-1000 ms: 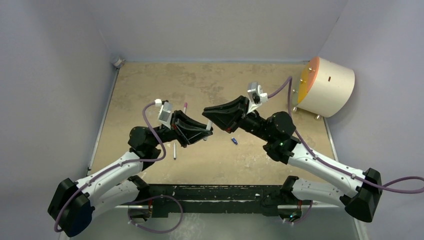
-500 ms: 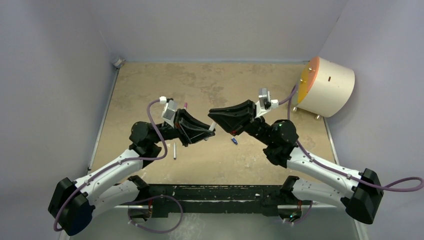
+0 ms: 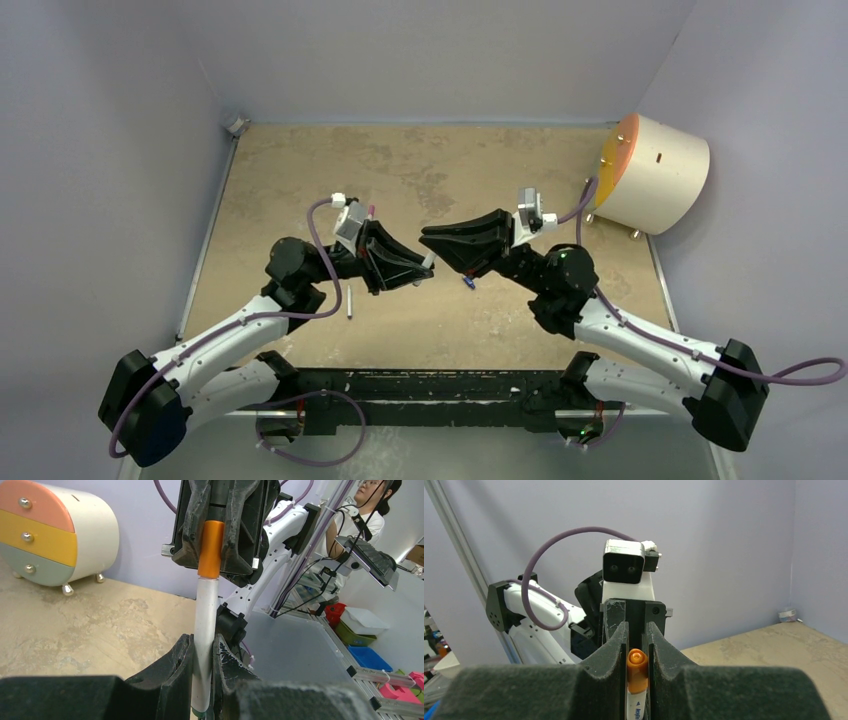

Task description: Insert the pens into the pen caps

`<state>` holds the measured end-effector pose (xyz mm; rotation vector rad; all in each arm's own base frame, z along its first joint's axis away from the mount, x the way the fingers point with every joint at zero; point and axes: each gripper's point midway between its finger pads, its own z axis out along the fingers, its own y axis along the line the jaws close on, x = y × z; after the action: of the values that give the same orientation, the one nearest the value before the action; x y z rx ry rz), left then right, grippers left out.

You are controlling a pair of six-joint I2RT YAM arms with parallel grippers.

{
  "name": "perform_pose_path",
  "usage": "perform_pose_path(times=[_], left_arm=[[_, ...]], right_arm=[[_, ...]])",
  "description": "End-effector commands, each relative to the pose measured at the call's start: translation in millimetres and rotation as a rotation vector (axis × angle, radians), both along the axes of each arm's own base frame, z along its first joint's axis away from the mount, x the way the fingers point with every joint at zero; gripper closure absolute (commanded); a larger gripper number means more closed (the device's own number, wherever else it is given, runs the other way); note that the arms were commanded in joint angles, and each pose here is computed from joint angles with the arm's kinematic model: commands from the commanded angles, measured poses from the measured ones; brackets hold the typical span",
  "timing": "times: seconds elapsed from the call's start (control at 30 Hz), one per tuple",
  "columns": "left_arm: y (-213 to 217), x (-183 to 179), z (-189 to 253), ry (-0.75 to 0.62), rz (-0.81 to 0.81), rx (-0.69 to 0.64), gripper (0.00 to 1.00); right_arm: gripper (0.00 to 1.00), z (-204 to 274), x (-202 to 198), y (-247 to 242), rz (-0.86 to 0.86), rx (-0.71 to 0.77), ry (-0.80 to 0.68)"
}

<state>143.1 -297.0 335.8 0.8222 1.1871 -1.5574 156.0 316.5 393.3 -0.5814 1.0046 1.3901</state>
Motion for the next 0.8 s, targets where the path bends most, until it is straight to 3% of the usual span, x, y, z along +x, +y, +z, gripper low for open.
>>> perform_pose_path(times=[0.0, 0.37, 0.77], left_arm=[[25.9, 16.2, 113.0, -0.205, 0.201, -0.306, 1.0], [32.6, 25.0, 118.5, -0.214, 0.262, -0.303, 1.0], [37.3, 36.7, 135.6, -0.237, 0.326, -0.345, 1.0]], right_arm=[[1.0, -106.8, -41.9, 27.5, 0.276, -0.336, 0.1], [1.0, -137.9, -44.7, 20.3, 0.267, -0.456, 0.142], [1.0, -161.7, -47.6, 22.1, 0.282, -0.453, 0.252]])
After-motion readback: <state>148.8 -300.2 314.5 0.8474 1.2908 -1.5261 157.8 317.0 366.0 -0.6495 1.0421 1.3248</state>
